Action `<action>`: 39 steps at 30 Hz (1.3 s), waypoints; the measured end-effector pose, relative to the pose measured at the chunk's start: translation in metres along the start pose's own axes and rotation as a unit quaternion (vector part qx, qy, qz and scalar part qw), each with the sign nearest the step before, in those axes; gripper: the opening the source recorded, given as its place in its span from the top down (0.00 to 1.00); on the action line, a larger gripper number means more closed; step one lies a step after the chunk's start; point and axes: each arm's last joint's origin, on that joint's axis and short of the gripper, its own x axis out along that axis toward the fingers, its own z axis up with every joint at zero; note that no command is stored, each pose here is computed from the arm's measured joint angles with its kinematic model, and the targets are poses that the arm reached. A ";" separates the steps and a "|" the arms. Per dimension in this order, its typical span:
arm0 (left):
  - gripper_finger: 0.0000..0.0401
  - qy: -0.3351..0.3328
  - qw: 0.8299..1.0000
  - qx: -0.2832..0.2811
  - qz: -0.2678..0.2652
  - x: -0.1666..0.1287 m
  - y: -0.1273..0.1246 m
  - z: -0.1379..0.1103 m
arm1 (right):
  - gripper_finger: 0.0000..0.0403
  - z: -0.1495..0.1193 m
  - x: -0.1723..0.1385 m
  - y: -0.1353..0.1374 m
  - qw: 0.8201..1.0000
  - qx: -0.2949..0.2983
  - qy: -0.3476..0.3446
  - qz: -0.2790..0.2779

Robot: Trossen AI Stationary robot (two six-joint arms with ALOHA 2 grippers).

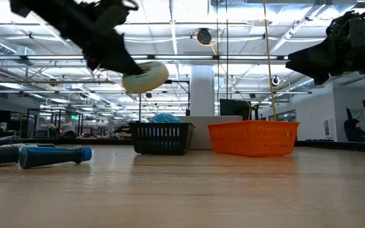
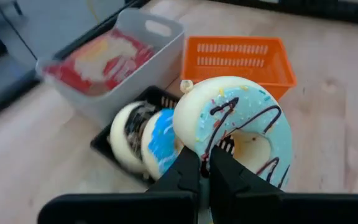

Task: Pick & Place Food Item
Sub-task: Put the light blue doughnut into the black bin

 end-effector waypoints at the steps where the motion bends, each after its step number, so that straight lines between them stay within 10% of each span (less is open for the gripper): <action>1: 0.99 0.001 1.000 0.018 0.005 0.003 -0.005 0.004 | 0.59 0.000 0.000 0.000 1.000 0.000 0.000 0.000; 13: 0.98 0.049 0.979 0.176 0.088 0.040 -0.049 0.021 | 0.59 0.000 0.000 0.000 1.000 0.000 0.000 0.000; 39: 0.98 0.091 0.967 0.179 0.155 0.081 -0.054 -0.015 | 0.59 0.000 0.000 0.000 1.000 0.000 0.000 0.000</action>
